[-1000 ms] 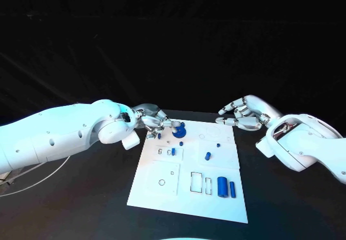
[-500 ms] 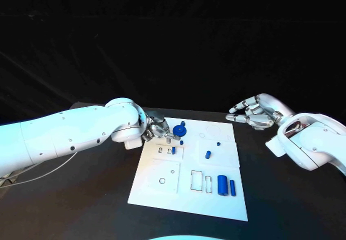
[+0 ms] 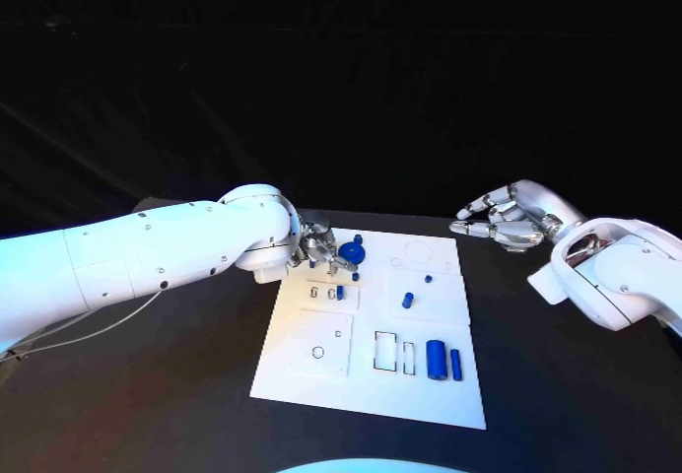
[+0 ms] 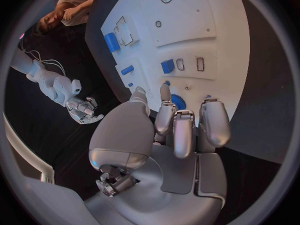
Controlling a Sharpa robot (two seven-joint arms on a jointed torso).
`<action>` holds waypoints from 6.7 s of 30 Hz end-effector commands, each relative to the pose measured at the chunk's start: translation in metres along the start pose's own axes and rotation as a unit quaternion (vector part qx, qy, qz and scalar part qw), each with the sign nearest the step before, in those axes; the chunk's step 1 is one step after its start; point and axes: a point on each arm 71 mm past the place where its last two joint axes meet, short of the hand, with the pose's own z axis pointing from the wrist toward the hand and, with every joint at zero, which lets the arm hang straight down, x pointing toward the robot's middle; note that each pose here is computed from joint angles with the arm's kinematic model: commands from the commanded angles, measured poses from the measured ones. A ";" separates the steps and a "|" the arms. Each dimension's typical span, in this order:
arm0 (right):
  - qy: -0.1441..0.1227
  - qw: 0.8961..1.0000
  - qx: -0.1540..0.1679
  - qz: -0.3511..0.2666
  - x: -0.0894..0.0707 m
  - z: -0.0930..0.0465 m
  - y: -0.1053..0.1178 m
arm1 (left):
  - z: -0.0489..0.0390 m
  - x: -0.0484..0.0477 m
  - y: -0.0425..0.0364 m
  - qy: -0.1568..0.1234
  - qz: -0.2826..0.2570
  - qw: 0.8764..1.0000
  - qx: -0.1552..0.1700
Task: Assemble the parts on the task board
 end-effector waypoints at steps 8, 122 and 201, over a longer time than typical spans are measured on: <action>0.000 1.000 0.008 -0.008 -0.001 -0.001 -0.002 | 0.0104 0.0016 -0.0062 0.019 0.051 0.998 -0.021; 0.011 1.000 0.021 -0.011 0.003 0.003 -0.006 | 0.0212 0.0180 0.0005 0.108 -0.006 0.994 -0.026; 0.002 1.000 0.024 -0.008 0.000 0.001 -0.011 | 0.0157 0.0404 0.0125 0.011 0.042 0.999 -0.031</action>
